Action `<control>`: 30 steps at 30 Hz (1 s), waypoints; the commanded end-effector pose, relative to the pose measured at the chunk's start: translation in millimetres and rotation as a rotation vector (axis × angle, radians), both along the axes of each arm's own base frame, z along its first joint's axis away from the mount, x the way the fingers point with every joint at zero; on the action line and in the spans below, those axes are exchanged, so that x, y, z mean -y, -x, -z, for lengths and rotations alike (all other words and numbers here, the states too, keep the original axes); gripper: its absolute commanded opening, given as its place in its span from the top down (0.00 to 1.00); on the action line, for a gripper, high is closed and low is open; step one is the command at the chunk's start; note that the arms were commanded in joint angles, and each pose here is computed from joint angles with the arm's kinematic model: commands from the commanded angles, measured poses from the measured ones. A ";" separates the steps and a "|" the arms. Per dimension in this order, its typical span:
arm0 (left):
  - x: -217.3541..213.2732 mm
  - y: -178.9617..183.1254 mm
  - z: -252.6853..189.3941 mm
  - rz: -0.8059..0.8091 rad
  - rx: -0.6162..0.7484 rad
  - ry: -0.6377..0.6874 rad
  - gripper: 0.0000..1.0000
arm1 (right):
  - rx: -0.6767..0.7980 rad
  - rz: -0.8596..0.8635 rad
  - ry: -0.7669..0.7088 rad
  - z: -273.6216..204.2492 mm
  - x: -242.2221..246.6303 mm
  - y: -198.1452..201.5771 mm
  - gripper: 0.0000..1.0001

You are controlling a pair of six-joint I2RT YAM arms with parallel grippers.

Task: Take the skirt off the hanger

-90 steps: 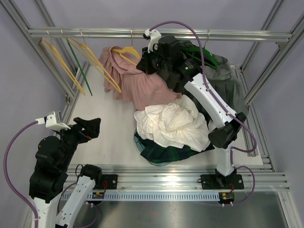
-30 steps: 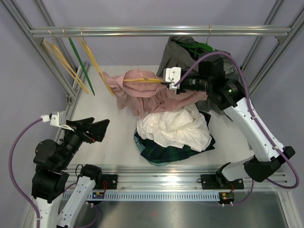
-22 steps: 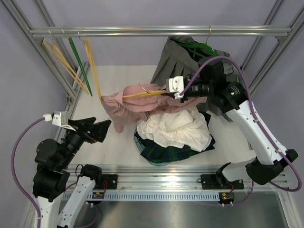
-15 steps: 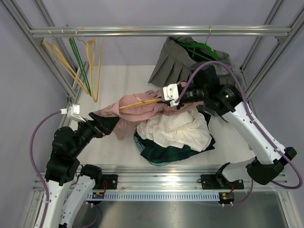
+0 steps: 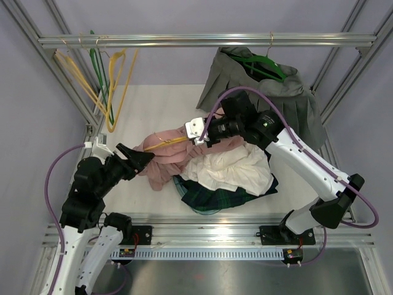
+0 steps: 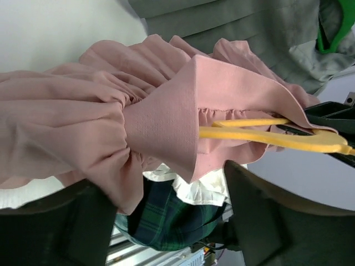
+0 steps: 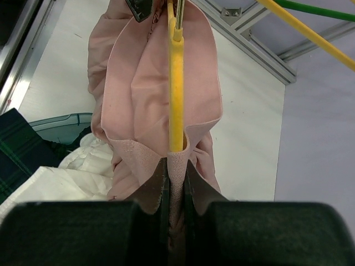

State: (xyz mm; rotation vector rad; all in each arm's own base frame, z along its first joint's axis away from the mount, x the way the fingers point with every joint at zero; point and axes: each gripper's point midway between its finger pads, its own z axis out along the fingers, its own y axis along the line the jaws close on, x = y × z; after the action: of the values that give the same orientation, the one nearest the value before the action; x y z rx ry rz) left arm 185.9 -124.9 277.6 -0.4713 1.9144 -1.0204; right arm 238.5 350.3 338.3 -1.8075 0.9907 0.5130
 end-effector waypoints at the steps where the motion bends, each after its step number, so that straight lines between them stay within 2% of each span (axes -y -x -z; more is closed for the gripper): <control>1: -6.3 -4.8 3.7 -0.034 -0.009 -0.030 0.36 | 0.094 -0.008 -0.098 -39.8 -9.0 -1.5 1.00; 3: -9.5 -8.0 14.4 -0.047 -0.037 -0.063 0.47 | 0.096 -0.022 -0.101 -40.9 -8.4 1.6 1.00; 4: -13.3 -9.5 19.7 -0.061 -0.046 -0.091 0.57 | 0.095 -0.030 -0.097 -39.6 -7.9 3.3 1.00; 7: -21.1 -13.6 31.1 -0.093 -0.059 -0.140 0.66 | 0.099 -0.071 -0.081 -35.4 -4.3 12.7 1.00; 10: -30.4 -16.6 34.0 -0.133 -0.049 -0.183 0.89 | 0.116 -0.099 -0.066 -30.0 0.6 18.6 1.00; 11: -34.2 -15.8 33.4 -0.148 -0.040 -0.196 1.00 | 0.122 -0.102 -0.061 -28.1 2.1 19.4 1.00; 17: -80.8 -2.9 33.7 -0.326 -0.041 -0.359 1.00 | 0.143 -0.060 -0.038 -29.1 10.6 5.9 1.00; 19: -101.3 6.1 48.4 -0.399 -0.109 -0.437 1.00 | 0.092 -0.022 -0.025 -25.7 21.6 -7.0 1.00; 21: -114.5 14.0 59.3 -0.448 -0.160 -0.483 1.00 | 0.061 -0.035 -0.060 -42.7 29.5 -9.2 1.00; 22: -117.3 16.1 64.2 -0.461 -0.177 -0.490 1.00 | 0.021 -0.013 -0.040 -37.3 39.7 -16.4 1.00; 24: -124.7 20.4 70.3 -0.505 -0.202 -0.493 1.00 | 0.041 -0.032 -0.058 -50.4 47.5 -17.1 1.00; 30: -144.1 27.6 58.7 -0.635 -0.183 -0.471 1.00 | 0.094 -0.065 0.021 -32.0 74.4 -10.0 1.00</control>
State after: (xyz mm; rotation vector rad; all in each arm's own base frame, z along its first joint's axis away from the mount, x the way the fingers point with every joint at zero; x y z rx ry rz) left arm 180.7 -50.3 240.3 -0.6566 1.9176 -0.5298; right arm 246.8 313.5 342.7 -1.8725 0.9366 0.6216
